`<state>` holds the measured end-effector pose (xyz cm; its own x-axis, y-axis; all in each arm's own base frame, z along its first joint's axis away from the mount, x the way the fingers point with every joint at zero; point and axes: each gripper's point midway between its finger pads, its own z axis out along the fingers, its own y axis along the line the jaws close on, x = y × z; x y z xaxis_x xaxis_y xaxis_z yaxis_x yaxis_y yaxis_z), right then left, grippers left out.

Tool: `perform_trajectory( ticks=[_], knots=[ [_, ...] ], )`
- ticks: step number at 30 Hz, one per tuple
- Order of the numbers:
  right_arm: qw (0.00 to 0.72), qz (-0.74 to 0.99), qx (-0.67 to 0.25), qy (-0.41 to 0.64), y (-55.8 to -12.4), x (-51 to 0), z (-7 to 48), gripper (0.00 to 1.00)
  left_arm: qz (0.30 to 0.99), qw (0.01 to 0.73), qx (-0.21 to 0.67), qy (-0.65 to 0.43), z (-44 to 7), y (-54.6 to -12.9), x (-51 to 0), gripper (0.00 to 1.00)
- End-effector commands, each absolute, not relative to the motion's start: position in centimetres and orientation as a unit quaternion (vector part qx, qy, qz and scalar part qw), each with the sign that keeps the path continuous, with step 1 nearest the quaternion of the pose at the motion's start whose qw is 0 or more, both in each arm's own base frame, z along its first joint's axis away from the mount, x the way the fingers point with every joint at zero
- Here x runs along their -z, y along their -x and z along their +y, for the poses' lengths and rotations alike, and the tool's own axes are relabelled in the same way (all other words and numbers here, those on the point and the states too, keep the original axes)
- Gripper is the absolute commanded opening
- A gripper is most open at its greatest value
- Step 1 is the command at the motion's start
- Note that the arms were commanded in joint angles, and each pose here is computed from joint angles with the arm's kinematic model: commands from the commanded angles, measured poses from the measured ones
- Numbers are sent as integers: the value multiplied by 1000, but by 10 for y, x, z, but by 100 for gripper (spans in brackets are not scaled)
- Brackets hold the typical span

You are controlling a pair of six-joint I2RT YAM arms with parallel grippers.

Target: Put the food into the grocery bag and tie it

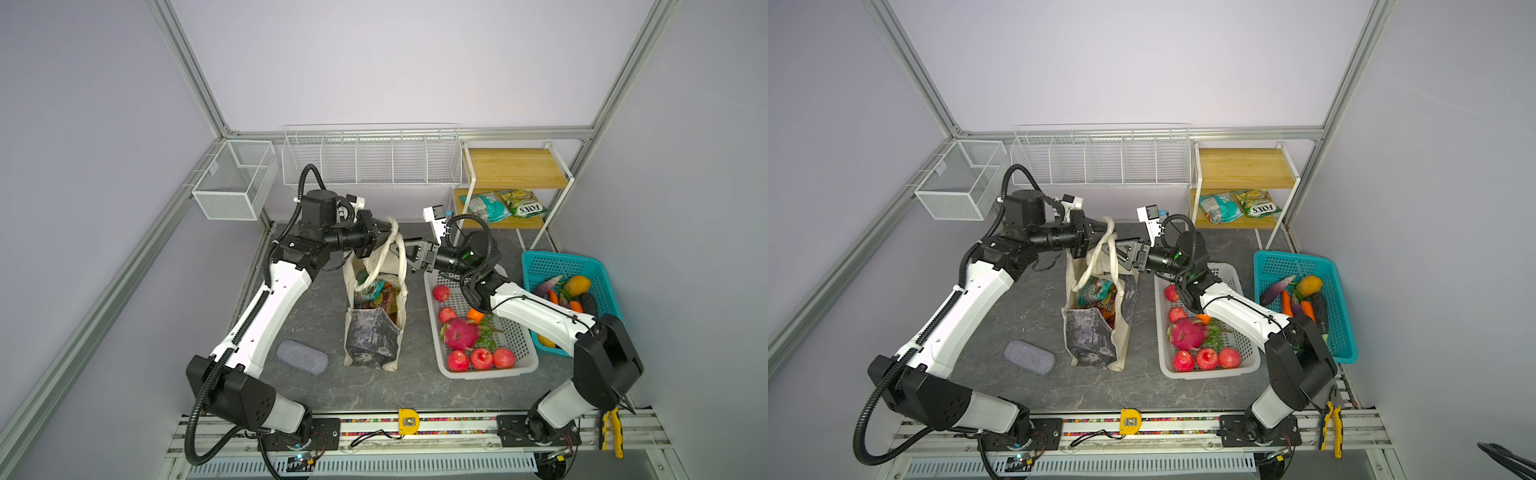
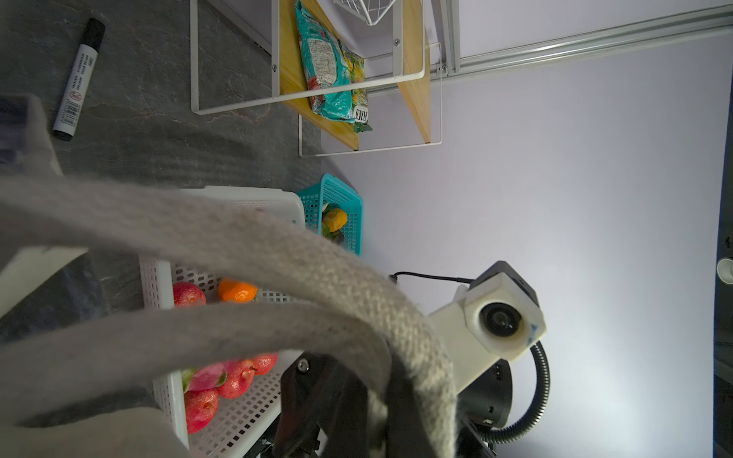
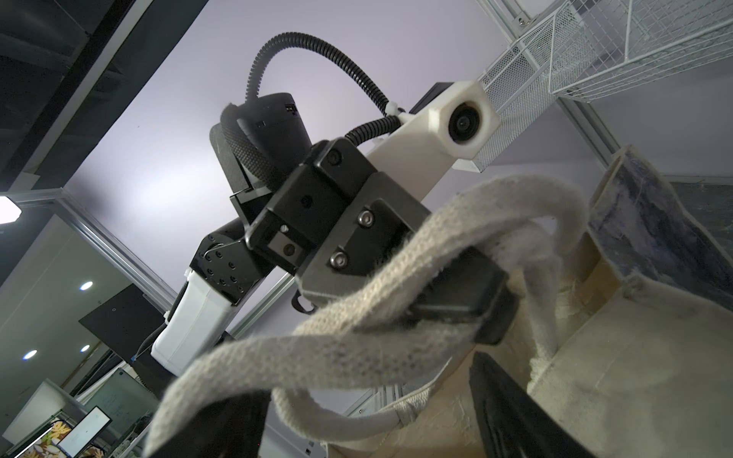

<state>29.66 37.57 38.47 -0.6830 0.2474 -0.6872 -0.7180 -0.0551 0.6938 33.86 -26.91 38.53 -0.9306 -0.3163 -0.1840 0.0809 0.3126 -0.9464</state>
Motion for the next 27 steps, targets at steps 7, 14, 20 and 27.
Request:
perform_trajectory(
  ticks=[7,14,20,27],
  knots=[
    [383,512,-744,191,-292,-451,375,85,815,195,538,87,-262,-345,-358,0],
    [369,518,-752,172,-301,-451,379,85,828,203,516,81,-260,-344,-349,0],
    [350,544,-739,188,-299,-438,388,71,834,209,504,78,-258,-346,-349,0],
    [337,567,-721,213,-290,-421,388,44,824,217,518,75,-263,-352,-365,0]
  ],
)
